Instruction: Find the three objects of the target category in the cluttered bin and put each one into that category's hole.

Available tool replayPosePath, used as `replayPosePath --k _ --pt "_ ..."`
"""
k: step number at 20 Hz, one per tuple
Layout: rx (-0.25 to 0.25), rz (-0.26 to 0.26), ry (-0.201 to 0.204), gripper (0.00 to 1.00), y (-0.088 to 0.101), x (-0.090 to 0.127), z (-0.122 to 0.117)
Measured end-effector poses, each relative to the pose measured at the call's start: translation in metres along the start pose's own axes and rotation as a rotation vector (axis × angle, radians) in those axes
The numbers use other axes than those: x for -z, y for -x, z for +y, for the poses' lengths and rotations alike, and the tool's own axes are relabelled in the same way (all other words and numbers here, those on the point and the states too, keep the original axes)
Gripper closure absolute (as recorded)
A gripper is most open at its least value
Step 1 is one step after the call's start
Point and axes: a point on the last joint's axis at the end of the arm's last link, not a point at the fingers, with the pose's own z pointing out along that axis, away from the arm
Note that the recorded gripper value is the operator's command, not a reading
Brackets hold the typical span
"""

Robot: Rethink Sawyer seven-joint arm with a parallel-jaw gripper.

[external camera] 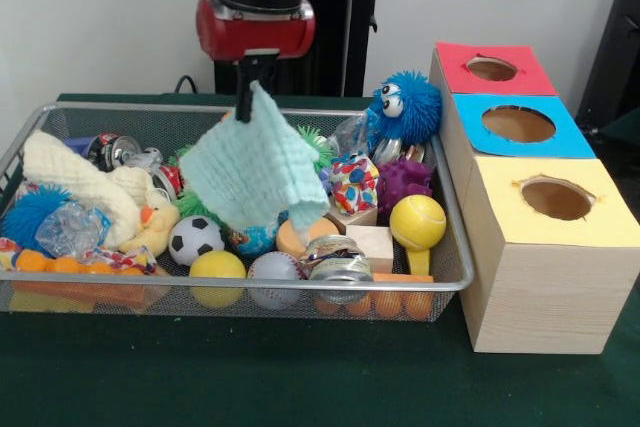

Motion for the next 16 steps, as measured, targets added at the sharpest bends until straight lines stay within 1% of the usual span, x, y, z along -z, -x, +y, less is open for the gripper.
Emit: replayPosePath --k 2,3,4,7,10,11,14,15,16 --pt "0.008 0.006 0.001 1.0 0.002 0.004 0.013" --pt "0.016 0.014 0.005 1.0 0.001 0.006 0.028" --pt "0.021 0.017 0.006 1.0 0.0 0.006 0.034" --pt "0.031 0.017 0.004 1.0 -0.003 0.004 0.044" --pt "0.041 -0.021 -0.005 1.0 -0.008 -0.003 0.054" --pt "0.036 -0.055 -0.008 1.0 -0.013 -0.01 0.057" --pt "0.029 -0.075 -0.011 1.0 -0.017 -0.015 0.058" --pt "0.021 -0.097 -0.015 1.0 -0.02 -0.02 0.058" --pt "0.014 -0.106 -0.016 1.0 -0.023 -0.023 0.058"
